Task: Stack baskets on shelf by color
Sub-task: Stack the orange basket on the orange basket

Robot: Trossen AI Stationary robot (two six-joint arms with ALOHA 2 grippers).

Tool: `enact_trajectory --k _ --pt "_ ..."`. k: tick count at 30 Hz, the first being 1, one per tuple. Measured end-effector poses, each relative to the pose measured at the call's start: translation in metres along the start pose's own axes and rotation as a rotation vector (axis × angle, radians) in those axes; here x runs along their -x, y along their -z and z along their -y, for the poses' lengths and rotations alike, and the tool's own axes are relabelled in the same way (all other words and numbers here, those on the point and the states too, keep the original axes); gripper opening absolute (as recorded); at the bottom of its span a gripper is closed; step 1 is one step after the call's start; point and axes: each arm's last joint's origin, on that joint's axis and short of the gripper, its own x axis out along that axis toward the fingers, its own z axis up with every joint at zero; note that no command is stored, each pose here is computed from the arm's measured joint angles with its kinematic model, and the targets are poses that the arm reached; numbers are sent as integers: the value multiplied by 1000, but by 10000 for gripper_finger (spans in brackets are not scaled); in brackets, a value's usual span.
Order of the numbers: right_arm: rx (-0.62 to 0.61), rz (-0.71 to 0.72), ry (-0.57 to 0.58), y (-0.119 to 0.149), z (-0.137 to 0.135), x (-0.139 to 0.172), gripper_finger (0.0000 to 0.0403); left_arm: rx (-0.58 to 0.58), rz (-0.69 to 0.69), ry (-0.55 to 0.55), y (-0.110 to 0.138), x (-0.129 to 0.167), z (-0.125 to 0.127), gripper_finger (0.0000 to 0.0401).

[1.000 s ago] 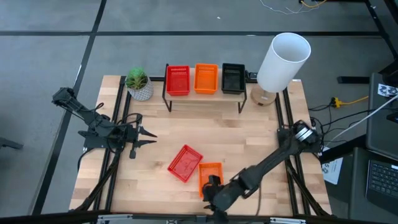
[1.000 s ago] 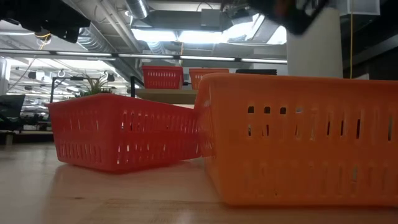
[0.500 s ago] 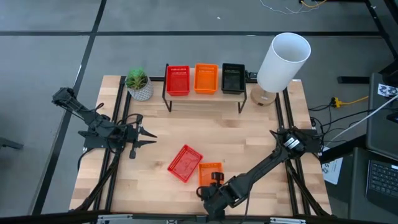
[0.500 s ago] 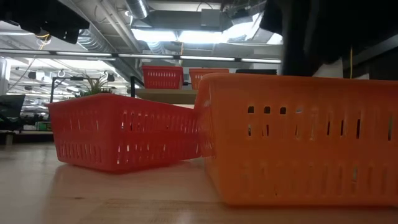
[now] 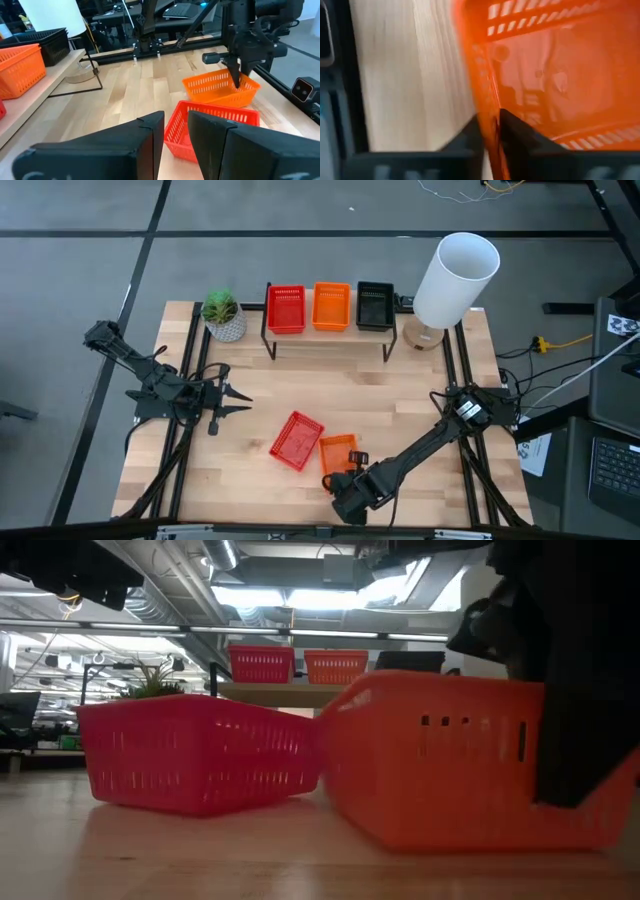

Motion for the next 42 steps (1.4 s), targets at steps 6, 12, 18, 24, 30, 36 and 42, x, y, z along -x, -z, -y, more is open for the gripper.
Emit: enact_trajectory --k 6,12,18,24,30,36,42 --pt "110 -241 88 18 15 9 4 -6 0 0 0 0 0 80" --pt "121 -314 301 28 43 58 2 -6 1 0 0 0 0 80" --pt "98 -43 597 17 82 116 1 -6 3 -1 0 0 0 80" --pt "82 243 866 -1 130 164 0 -7 2 -2 0 0 0 80" --pt "49 277 1058 -23 195 194 0 -94 5 10 0 0 0 80" --pt "88 278 853 -68 272 205 0 -125 -31 92 12 -7 0 80" --pt "178 481 648 -94 329 215 0 -130 -28 67 29 -14 -8 80"
